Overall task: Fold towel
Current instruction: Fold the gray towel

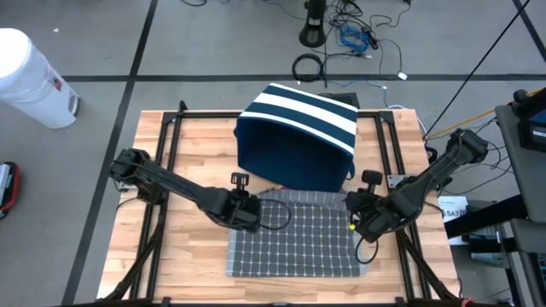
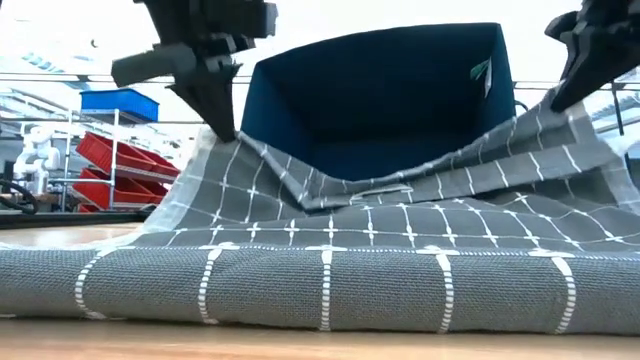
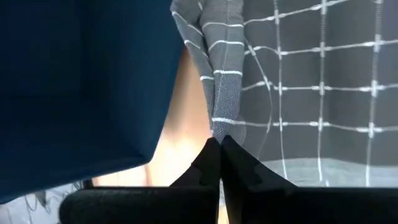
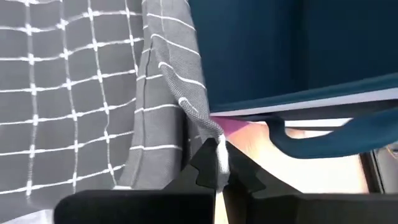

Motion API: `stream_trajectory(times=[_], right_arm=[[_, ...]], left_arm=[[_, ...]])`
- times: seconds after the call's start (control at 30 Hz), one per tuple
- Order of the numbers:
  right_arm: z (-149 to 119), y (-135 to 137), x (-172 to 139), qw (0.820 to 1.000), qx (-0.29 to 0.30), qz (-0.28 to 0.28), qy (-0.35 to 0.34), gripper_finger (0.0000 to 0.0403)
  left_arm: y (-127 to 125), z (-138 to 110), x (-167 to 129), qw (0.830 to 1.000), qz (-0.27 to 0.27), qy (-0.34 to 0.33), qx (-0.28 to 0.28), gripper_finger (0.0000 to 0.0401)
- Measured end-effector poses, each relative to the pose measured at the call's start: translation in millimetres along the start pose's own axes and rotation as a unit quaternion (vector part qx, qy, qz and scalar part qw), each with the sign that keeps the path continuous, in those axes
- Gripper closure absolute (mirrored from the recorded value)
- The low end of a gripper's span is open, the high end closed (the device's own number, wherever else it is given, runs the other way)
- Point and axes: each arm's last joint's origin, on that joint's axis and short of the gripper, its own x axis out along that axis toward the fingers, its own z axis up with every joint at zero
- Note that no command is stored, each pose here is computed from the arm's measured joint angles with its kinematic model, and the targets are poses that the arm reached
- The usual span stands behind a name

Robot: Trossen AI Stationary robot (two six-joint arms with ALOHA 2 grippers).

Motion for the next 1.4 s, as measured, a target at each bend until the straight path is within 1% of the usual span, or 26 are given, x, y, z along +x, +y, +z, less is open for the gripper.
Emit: stream_trajectory(times=[0.13, 0.27, 0.4, 0.67, 0.77, 0.87, 0.97, 1.1, 1.23, 1.33, 1.4], right_arm=[[-2, -3, -4, 1.0, -0.006, 0.025, 0.002, 0.0402], [-1, 10, 6, 0.997, -0.035, 0.065, 0.013, 0.0383], [-7, 20, 21, 0.996, -0.058, 0.046, 0.041, 0.035], [-19, 42, 43, 0.99, -0.108, 0.018, 0.089, 0.027], [-25, 48, 52, 0.988, -0.118, -0.001, 0.103, 0.0251], [-31, 55, 62, 0.987, -0.121, -0.005, 0.102, 0.0242], [-35, 60, 70, 0.988, -0.12, -0.014, 0.098, 0.0241], [-37, 63, 74, 0.987, -0.127, -0.036, 0.088, 0.0241], [-39, 65, 77, 0.987, -0.128, -0.054, 0.085, 0.0231], [-41, 66, 77, 0.987, -0.125, -0.048, 0.092, 0.022], [-41, 66, 74, 0.99, -0.103, -0.041, 0.091, 0.0212]], left_arm=[[2, 1, -10, 1.0, -0.003, -0.017, 0.004, 0.0401], [2, 3, -9, 1.0, -0.007, -0.022, 0.004, 0.0401], [4, 4, -5, 1.0, -0.007, -0.021, -0.002, 0.0401], [10, 5, -1, 1.0, -0.005, -0.015, -0.01, 0.0401], [10, 5, -1, 1.0, -0.005, -0.016, -0.01, 0.0401], [10, 5, -1, 1.0, -0.005, -0.017, -0.01, 0.0401], [10, 5, -1, 1.0, -0.006, -0.017, -0.01, 0.0401], [10, 5, -1, 1.0, -0.006, -0.017, -0.01, 0.0401], [10, 5, -1, 1.0, -0.006, -0.017, -0.011, 0.0401], [10, 5, -1, 1.0, -0.006, -0.017, -0.009, 0.0401], [10, 5, -1, 1.0, -0.006, -0.017, -0.009, 0.0401]])
